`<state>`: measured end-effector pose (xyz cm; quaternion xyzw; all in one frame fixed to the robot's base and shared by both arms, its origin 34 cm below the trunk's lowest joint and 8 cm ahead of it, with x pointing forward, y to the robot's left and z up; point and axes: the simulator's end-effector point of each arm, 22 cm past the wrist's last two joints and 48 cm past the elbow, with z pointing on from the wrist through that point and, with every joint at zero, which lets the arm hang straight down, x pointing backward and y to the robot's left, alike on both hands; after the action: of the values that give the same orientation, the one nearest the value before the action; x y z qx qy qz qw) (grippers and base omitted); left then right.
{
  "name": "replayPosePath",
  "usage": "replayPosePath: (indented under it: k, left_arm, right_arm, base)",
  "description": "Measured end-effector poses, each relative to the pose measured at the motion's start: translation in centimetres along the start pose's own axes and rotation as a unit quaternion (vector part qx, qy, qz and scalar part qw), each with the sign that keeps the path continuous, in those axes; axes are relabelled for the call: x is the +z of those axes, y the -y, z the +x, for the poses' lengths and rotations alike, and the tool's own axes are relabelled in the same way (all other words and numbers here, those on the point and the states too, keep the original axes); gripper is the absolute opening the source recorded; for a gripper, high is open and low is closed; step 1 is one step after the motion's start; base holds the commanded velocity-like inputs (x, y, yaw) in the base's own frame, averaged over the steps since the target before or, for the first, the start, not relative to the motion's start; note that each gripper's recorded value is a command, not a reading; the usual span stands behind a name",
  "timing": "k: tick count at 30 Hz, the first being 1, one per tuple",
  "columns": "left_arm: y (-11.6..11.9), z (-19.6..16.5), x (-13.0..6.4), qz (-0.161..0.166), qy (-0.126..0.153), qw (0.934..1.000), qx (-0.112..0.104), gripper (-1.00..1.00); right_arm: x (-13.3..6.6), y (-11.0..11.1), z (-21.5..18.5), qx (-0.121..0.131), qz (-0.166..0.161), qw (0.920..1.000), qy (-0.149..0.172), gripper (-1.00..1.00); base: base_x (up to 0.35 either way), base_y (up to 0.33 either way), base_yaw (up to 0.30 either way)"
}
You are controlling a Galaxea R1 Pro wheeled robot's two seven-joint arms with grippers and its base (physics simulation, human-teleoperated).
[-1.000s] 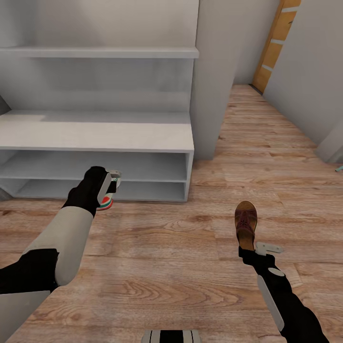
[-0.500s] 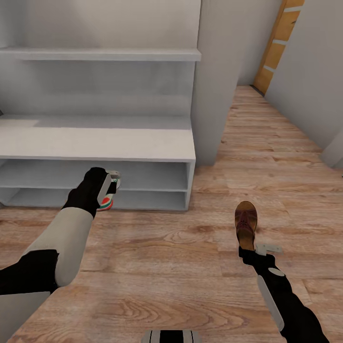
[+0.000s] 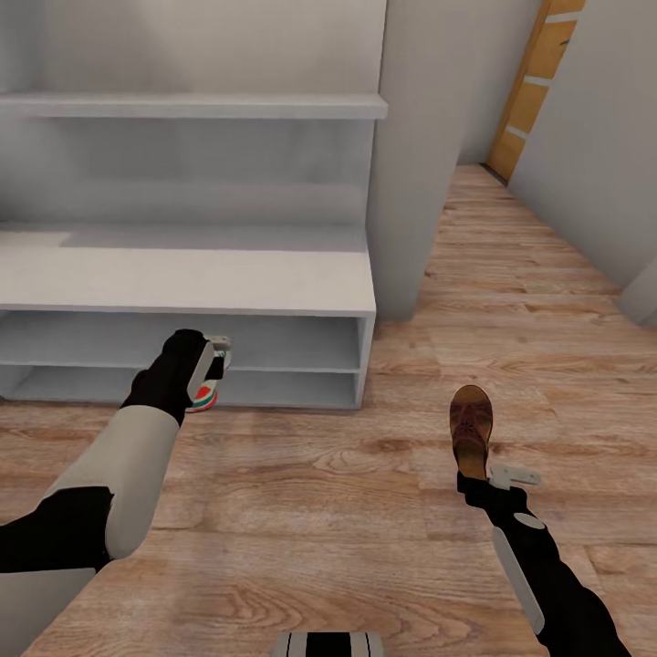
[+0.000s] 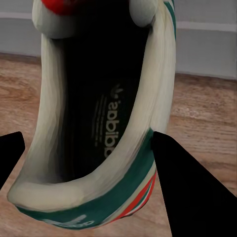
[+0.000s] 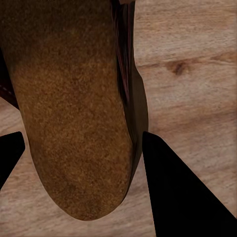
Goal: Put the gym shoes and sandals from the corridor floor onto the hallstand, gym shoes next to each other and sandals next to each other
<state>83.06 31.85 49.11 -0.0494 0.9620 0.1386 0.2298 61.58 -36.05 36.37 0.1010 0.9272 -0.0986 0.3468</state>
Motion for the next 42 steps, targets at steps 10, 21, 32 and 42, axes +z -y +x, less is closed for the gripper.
replayPosePath:
  k: [10, 21, 32, 42]
  left_arm:
    - [0.1, 0.5, 0.2, 0.002, -0.003, 1.0, -0.001, -1.0]
    - [0.2, 1.1, 0.9, 0.0, 0.008, 1.0, -0.004, -1.0]
    - [0.2, 0.7, 1.0, 0.001, 0.021, 0.9998, -0.008, -1.0]
    - [0.4, 0.2, 1.0, 0.002, 0.034, 0.9993, -0.013, -1.0]
  right_arm:
    - [0.0, 0.0, 0.0, 0.0, 0.0, 1.0, 0.0, -1.0]
    - [0.0, 0.0, 0.0, 0.0, 0.0, 1.0, 0.0, -1.0]
    - [0.0, 0.0, 0.0, 0.0, 0.0, 1.0, 0.0, -1.0]
    - [0.0, 0.0, 0.0, 0.0, 0.0, 1.0, 0.0, -1.0]
  base:
    - [0.093, 0.0, 0.0]
    - [0.113, 0.0, 0.0]
    - [0.001, 0.0, 0.0]
    - [0.0, 0.0, 0.0]
